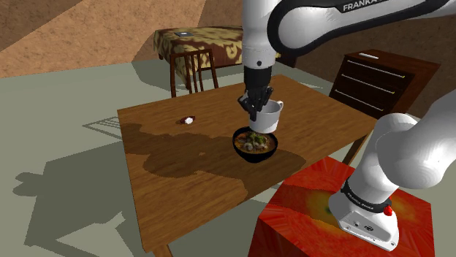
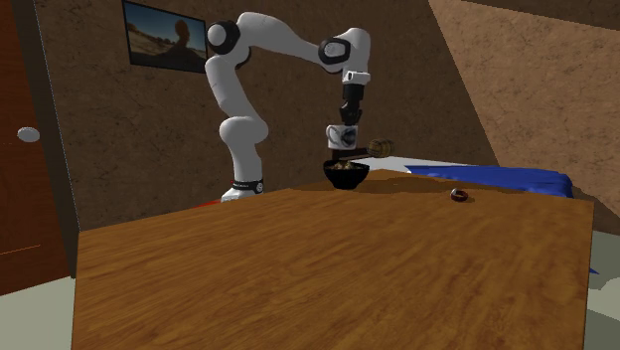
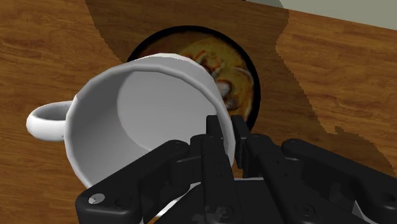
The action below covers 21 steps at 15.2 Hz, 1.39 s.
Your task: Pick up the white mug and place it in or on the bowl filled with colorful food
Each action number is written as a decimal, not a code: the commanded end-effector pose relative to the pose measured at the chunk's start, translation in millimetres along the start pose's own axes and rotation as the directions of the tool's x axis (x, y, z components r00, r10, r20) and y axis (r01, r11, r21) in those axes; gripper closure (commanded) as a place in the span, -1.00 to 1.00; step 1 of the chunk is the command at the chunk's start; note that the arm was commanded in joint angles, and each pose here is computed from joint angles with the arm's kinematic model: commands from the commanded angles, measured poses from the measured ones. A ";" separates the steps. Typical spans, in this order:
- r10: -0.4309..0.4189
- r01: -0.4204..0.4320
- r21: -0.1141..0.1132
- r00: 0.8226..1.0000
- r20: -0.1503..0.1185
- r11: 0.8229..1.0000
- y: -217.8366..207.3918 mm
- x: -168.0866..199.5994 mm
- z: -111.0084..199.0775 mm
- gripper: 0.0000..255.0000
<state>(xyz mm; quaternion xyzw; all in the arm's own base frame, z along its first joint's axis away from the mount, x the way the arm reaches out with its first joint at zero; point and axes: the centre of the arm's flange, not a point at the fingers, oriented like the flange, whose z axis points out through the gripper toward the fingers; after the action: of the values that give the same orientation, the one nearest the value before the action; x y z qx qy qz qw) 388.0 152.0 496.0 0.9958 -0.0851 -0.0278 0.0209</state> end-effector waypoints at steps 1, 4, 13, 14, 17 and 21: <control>0.000 0.000 0.000 1.000 -0.001 1.000 -0.8 1.1 10.7 1.00; 0.000 0.000 0.000 1.000 -0.001 1.000 -1.5 2.0 26.5 1.00; 0.000 0.000 0.000 1.000 -0.001 1.000 -2.4 3.0 46.3 1.00; 0.000 0.000 0.000 1.000 -0.001 1.000 -2.4 3.0 46.3 1.00; 0.000 0.000 0.000 1.000 -0.001 1.000 -2.8 2.9 46.3 -1.00; 0.000 0.000 0.000 1.000 -0.001 1.000 -2.4 3.0 46.3 -1.00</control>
<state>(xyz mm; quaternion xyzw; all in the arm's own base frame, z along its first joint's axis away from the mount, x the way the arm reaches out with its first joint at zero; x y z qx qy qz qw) 388.7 152.4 449.5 0.9958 -0.0851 -0.0275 0.0208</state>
